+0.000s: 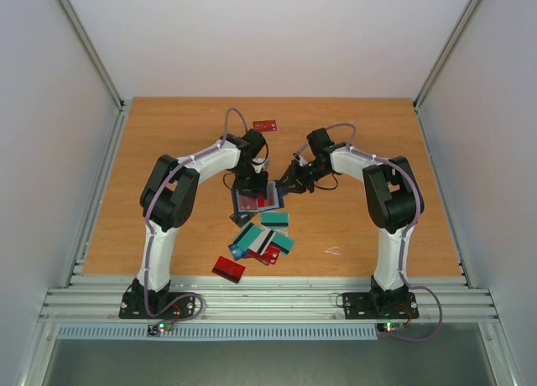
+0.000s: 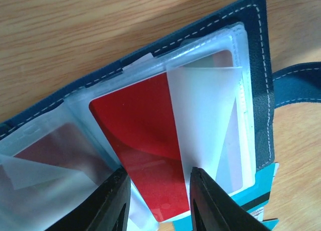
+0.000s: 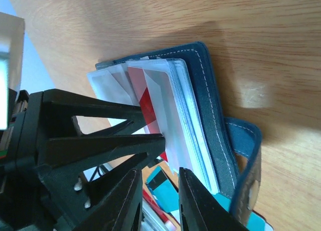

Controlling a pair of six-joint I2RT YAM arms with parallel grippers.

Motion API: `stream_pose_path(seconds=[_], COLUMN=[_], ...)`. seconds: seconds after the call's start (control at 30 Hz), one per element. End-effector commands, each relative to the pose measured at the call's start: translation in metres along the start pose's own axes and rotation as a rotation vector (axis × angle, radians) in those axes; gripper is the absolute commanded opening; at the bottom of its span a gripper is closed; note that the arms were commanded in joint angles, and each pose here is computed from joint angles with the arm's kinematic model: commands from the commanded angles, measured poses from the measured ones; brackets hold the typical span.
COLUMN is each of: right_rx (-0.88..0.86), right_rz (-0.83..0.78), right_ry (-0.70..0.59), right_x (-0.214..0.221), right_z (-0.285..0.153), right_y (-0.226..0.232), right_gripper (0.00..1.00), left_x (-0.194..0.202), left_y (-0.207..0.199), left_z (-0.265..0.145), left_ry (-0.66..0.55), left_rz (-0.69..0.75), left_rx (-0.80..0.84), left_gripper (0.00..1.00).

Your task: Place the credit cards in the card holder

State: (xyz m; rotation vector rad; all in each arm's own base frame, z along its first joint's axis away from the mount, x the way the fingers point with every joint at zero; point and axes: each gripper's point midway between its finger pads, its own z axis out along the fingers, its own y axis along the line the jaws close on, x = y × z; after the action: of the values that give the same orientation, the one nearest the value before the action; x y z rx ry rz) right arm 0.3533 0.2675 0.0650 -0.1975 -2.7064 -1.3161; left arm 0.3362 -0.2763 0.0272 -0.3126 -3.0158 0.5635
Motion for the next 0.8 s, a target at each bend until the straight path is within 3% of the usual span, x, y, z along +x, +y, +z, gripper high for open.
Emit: stream_pose_path(seconds=[0.0,0.77], right_rx=[0.006,0.086], right_rz=[0.003,-0.025], right_ry=[0.005,0.02], right_x=[-0.004,0.0], right_z=[0.005,0.011], right_y=[-0.001,-0.025], right_gripper=[0.22,0.23], left_x=[-0.009,-0.01], left_y=[-0.009,-0.039], left_z=[0.008,0.004], left_ry=[-0.003,0.009], left_rz=[0.027,0.086], left_rx=[0.044,0.13], left_gripper=[0.35,0.28])
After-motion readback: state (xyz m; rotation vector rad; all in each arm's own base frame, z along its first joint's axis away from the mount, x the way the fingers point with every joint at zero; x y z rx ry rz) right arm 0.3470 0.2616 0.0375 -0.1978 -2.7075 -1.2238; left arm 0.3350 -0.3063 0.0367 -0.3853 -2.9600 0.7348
